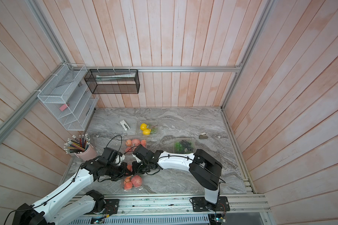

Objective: Label fruit boxes
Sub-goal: Stick the label on the fruit box.

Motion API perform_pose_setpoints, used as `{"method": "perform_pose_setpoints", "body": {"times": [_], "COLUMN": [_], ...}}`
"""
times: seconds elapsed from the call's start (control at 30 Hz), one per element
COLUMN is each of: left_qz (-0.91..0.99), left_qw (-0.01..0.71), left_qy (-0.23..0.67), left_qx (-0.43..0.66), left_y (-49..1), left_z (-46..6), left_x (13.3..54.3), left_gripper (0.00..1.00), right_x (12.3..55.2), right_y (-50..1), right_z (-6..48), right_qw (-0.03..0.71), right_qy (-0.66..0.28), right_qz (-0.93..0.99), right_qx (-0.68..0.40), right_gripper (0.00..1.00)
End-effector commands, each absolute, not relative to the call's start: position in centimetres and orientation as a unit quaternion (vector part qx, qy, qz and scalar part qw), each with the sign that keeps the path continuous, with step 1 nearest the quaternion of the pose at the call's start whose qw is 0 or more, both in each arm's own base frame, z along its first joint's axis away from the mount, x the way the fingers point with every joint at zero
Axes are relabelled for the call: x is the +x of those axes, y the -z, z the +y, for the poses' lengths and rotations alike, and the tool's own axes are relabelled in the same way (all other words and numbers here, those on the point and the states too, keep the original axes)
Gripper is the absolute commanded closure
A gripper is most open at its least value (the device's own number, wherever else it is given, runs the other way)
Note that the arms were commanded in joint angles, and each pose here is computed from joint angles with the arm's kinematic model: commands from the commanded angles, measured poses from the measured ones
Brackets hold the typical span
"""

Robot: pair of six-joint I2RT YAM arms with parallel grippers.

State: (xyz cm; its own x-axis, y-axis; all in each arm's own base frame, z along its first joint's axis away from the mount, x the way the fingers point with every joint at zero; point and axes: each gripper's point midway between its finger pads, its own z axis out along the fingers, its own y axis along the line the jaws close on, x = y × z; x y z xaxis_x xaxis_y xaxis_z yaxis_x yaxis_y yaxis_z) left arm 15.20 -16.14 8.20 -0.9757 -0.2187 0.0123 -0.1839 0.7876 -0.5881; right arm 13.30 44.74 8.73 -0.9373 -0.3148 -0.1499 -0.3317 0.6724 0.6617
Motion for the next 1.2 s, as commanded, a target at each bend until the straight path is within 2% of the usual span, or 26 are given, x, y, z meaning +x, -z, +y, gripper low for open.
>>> {"method": "perform_pose_setpoints", "body": {"times": [0.0, 0.1, 0.2, 0.27, 0.37, 0.53, 0.7, 1.03, 1.17], "left_qz": [0.955, 0.956, 0.956, 0.957, 0.955, 0.946, 0.949, 0.955, 0.957], "left_qw": [0.015, 0.014, 0.013, 0.012, 0.019, 0.054, 0.074, 0.086, 0.084], "left_qy": [0.275, 0.272, 0.271, 0.270, 0.276, 0.299, 0.285, 0.251, 0.234], "left_qx": [-0.110, -0.110, -0.108, -0.107, -0.106, -0.109, -0.111, -0.133, -0.151], "left_y": [-6.4, -6.3, -6.3, -6.3, -6.8, -9.3, -10.6, -10.6, -10.1], "left_z": [-15.1, -15.1, -15.2, -15.2, -15.4, -15.9, -15.5, -14.0, -13.3], "left_x": [14.2, 14.2, 14.1, 14.1, 14.3, 15.6, 16.3, 16.2, 16.0], "left_gripper": [1.00, 1.00, 1.00, 1.00, 1.00, 1.00, 0.99, 0.95, 0.91], "right_x": [13.7, 14.4, 14.9, 14.9, 14.5, 13.6, 12.9, 12.7, 12.9], "right_y": [-8.6, -10.1, -11.5, -12.2, -12.5, -12.0, -10.6, -7.6, -6.5], "right_z": [44.1, 43.5, 43.1, 43.0, 43.4, 44.7, 45.2, 44.5, 43.0], "right_qw": [0.024, 0.052, 0.075, 0.081, 0.075, 0.055, 0.036, 0.018, 0.017], "right_qy": [-0.344, -0.338, -0.338, -0.344, -0.363, -0.376, -0.368, -0.333, -0.307], "right_qz": [0.923, 0.924, 0.923, 0.921, 0.913, 0.905, 0.907, 0.922, 0.933], "right_qx": [-0.173, -0.170, -0.168, -0.166, -0.170, -0.191, -0.200, -0.196, -0.185], "right_gripper": [0.96, 0.87, 0.84, 0.87, 1.00, 1.00, 1.00, 1.00, 1.00]}}
